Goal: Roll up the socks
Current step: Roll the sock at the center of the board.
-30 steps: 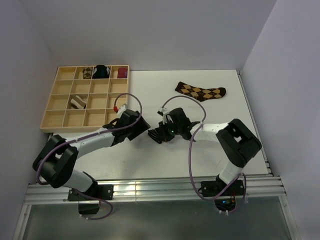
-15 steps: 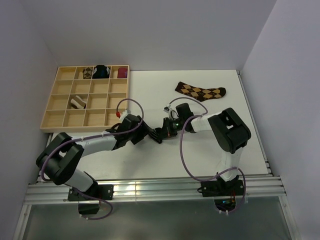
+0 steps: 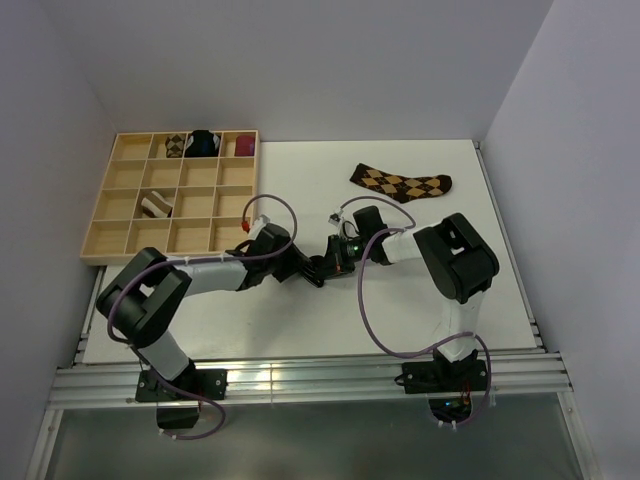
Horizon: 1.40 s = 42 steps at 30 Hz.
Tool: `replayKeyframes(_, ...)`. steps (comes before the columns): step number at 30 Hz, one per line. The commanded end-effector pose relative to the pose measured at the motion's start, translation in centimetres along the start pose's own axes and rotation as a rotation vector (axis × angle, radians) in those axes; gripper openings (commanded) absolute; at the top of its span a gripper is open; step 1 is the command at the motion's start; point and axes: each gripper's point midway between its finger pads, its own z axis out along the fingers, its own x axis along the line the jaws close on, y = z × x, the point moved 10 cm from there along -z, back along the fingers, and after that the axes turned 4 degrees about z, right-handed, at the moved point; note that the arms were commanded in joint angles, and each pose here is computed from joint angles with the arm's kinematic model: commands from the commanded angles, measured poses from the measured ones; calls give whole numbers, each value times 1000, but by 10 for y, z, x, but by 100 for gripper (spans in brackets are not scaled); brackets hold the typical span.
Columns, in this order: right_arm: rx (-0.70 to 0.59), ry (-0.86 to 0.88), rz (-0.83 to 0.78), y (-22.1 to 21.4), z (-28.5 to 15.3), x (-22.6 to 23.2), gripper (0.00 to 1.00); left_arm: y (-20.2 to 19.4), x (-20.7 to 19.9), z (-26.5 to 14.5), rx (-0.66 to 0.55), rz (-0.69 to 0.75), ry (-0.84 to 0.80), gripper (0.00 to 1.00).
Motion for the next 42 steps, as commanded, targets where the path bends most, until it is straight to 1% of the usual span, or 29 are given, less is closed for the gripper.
replayKeyframes(1,23,-82,50,-8,4,-14,0,-6,9,9,30,20,91,50)
replayKeyframes(4,7,-77,27,-8,1,-11,1,-9,14,11,41,29,120,38)
replayKeyframes(6,-31,-58,-15,-8,-2,-5,4,-8,14,12,39,44,127,31)
replayKeyframes(7,-44,-58,-31,-7,-4,-2,8,-9,17,13,58,61,175,23)
replayKeyframes(9,-91,-66,-90,-7,-12,6,16,-9,17,14,64,82,201,17)
replayKeyframes(10,-127,-102,-114,-6,-15,7,23,-8,18,14,73,98,225,11)
replayKeyframes(12,-176,-131,-182,-9,-23,16,31,-7,19,13,66,117,264,6)
replayKeyframes(13,-218,-167,-206,-8,-25,17,37,-4,15,14,66,140,270,3)
replayKeyframes(15,-288,-190,-285,-11,-33,27,42,-2,17,12,71,174,319,2)
replayKeyframes(16,-316,-210,-316,-12,-35,31,46,3,9,14,66,203,315,2)
replayKeyframes(17,-368,-281,-357,-11,-38,30,47,2,10,12,83,223,344,2)
replayKeyframes(18,-386,-290,-407,-17,-38,40,48,3,9,12,90,241,348,2)
replayKeyframes(19,-408,-313,-441,-19,-38,44,52,7,3,12,91,265,346,2)
replayKeyframes(20,-457,-379,-470,-18,-39,46,54,8,2,12,93,277,353,2)
replayKeyframes(22,-473,-411,-572,-27,-32,58,57,9,-1,12,111,306,365,2)
replayKeyframes(24,-510,-480,-625,-29,-28,63,58,9,-2,11,131,321,376,3)
replayKeyframes(26,-521,-513,-678,-36,-20,71,59,10,-4,13,154,340,377,3)
replayKeyframes(27,-539,-568,-703,-37,-17,70,60,9,-5,14,164,345,377,3)
replayKeyframes(31,-544,-623,-793,-43,-3,80,60,8,-7,16,202,368,377,3)
replayKeyframes(34,-527,-662,-859,-50,10,85,60,10,-12,16,208,378,368,3)
replayKeyframes(36,-493,-669,-911,-54,19,87,60,10,-13,16,211,380,370,3)
replayKeyframes(42,-454,-723,-975,-61,38,85,60,10,-16,18,227,387,362,3)
